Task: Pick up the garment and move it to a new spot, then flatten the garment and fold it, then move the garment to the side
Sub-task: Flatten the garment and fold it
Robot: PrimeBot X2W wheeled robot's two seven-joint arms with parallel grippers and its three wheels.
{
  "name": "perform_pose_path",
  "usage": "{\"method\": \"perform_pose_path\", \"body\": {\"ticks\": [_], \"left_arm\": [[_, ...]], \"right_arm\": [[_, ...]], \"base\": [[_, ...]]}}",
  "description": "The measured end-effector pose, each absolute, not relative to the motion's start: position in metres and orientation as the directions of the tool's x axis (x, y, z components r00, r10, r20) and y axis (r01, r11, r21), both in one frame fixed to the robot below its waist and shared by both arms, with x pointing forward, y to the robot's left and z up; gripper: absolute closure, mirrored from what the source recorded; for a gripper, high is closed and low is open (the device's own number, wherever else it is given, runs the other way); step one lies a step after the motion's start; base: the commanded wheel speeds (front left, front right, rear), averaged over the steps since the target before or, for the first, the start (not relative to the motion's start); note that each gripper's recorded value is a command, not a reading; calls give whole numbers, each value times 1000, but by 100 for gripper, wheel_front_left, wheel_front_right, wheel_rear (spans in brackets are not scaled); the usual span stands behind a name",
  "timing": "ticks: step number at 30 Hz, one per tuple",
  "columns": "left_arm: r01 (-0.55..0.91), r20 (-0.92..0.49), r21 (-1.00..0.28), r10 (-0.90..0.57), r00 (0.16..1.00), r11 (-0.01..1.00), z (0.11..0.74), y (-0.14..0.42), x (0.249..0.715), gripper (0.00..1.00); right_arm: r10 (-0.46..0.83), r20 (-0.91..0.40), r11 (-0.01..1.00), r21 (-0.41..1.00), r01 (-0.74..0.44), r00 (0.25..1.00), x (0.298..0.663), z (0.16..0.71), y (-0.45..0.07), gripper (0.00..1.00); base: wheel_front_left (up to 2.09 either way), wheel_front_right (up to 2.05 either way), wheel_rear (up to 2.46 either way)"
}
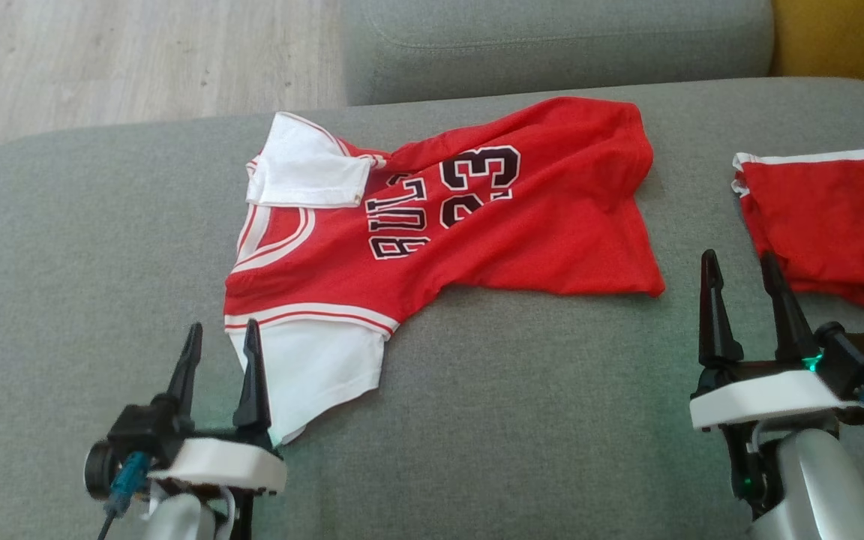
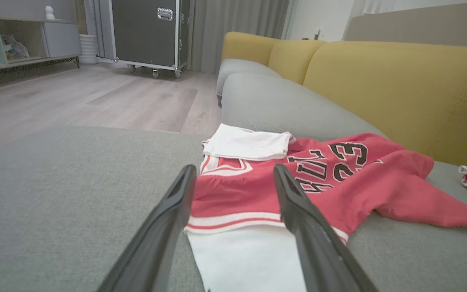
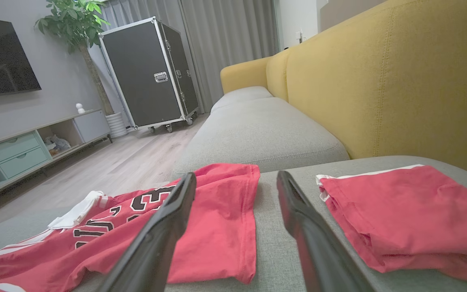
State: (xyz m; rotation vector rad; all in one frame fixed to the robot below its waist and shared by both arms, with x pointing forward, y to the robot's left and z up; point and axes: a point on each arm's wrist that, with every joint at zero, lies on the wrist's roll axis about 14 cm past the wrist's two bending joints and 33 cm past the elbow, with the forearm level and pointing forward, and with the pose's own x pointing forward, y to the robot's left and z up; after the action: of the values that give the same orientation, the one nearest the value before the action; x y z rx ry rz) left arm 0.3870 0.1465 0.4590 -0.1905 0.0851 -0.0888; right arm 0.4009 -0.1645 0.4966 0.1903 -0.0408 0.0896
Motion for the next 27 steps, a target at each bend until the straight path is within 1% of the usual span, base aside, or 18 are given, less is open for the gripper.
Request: {"method": "perform_pose_path", "body": {"ticks": [3, 7, 11, 14, 21, 22, 23, 24, 27], "left_arm": [[59, -168, -180, -90, 982, 982, 436, 148, 384, 0], [55, -339, -145, -102, 935, 988, 398, 147, 374, 0], [44, -453, -124, -96, 886, 991, 374, 146, 366, 0], [58, -507, -106, -104, 856, 993, 362, 146, 364, 0], [79, -562, -98, -120, 818, 992, 355, 141, 371, 0], [80, -571, -96, -121, 812, 992, 354, 141, 372, 31], [82, -577, -95, -122, 808, 992, 354, 141, 372, 80], [85, -580, -93, -123, 805, 992, 354, 141, 373, 100], [97, -574, -92, -132, 808, 991, 356, 139, 376, 100]], "right_arm": [[80, 44, 978, 187, -87, 996, 401, 495, -166, 0], [70, 32, 976, 203, -75, 997, 401, 490, -169, 0], [61, 18, 975, 214, -63, 998, 400, 485, -172, 0], [52, 10, 974, 220, -53, 999, 401, 482, -175, 0], [34, 12, 974, 226, -36, 999, 402, 483, -181, 0], [32, 12, 974, 225, -34, 999, 402, 483, -181, 0], [29, 12, 974, 225, -31, 1000, 402, 482, -182, 0], [27, 12, 974, 227, -29, 1000, 401, 483, -183, 0], [22, 15, 972, 233, -25, 1000, 401, 484, -184, 0]], "base": [[0, 0, 0], [0, 0, 0], [0, 0, 0], [0, 0, 0], [0, 0, 0], [0, 0, 0], [0, 0, 0], [0, 0, 0], [0, 0, 0]]}}
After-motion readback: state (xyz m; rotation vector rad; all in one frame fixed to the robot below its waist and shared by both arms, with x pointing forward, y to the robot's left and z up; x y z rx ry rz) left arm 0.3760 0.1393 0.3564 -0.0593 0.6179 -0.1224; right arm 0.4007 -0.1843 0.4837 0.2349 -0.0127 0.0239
